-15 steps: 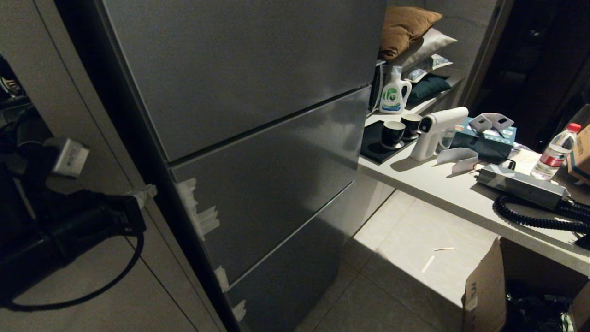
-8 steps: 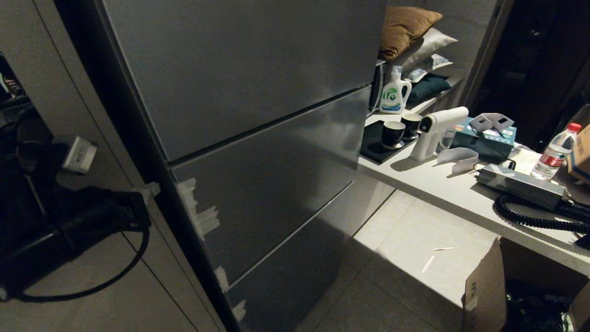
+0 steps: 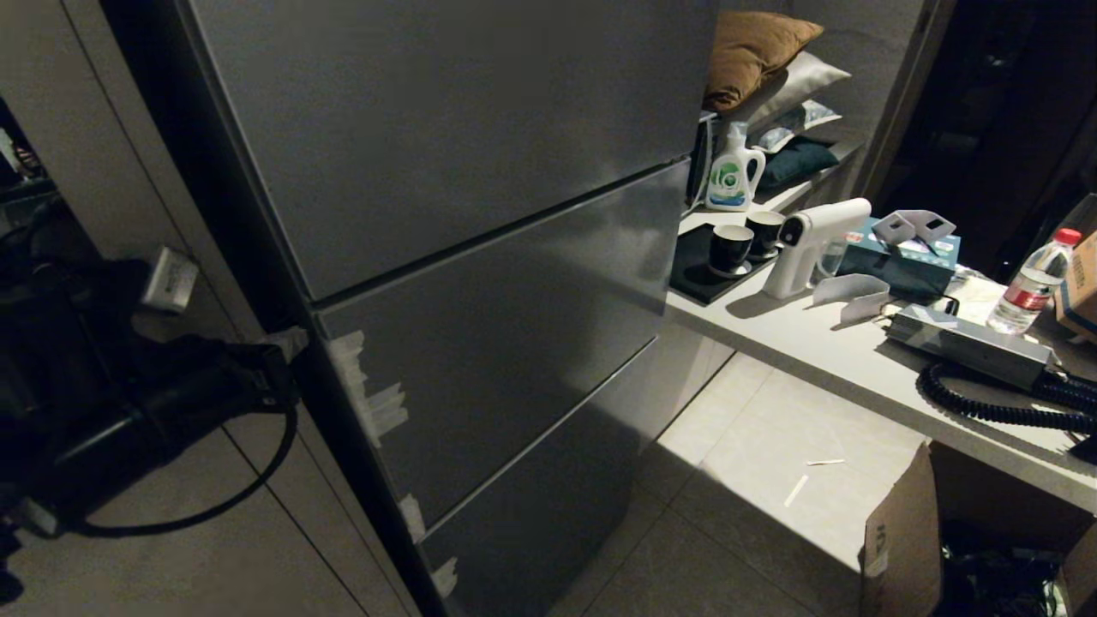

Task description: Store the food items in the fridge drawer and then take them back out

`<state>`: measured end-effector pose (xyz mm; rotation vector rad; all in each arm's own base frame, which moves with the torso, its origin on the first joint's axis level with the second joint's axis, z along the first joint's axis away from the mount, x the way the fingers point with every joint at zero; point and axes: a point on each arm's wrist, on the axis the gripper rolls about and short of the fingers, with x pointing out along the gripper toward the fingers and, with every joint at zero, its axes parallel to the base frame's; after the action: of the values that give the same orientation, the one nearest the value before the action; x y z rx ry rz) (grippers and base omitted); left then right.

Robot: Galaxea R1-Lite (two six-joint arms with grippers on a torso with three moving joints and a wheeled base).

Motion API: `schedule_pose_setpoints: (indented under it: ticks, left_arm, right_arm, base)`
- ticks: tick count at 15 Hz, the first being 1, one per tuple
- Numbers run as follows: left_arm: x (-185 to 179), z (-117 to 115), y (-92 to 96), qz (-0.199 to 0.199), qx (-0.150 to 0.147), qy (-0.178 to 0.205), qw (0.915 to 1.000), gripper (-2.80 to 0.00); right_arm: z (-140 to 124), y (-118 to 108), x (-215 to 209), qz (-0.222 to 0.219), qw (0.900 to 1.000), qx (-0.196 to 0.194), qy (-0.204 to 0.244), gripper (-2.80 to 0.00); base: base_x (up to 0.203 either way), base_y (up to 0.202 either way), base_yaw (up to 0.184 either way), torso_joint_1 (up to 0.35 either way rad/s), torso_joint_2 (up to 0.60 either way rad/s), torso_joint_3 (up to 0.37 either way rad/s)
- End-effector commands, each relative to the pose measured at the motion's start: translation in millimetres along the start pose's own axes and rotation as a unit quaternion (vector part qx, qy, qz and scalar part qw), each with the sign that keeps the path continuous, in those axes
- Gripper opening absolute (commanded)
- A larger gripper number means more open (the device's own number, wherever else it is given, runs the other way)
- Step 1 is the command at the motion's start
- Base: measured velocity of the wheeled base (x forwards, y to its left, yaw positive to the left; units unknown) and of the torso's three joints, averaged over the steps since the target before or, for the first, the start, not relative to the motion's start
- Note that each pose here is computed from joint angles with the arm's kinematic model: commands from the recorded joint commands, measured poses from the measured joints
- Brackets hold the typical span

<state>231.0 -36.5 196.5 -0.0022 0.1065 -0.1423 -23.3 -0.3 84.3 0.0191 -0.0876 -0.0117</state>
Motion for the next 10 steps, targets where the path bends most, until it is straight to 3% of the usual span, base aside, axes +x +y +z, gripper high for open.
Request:
schedule_pose_setpoints:
  ticks: [1, 10]
  left_arm:
    - [1, -1, -4.5, -0.009, 0.001, 0.001, 1.0, -2.8]
    - [-12, -4, -28.3, -0.055, -0.009, 0.003, 0.9985, -2.8]
  right_arm:
    - [-9, 0, 2, 0.0, 1.0, 0.0, 0.015, -2.8]
    - [-9, 0, 2, 0.0, 1.0, 0.0, 0.015, -2.8]
  base:
    - [0.0, 0.0, 0.0, 0.0, 0.0, 0.0]
    - [0.0, 0.0, 0.0, 0.0, 0.0, 0.0]
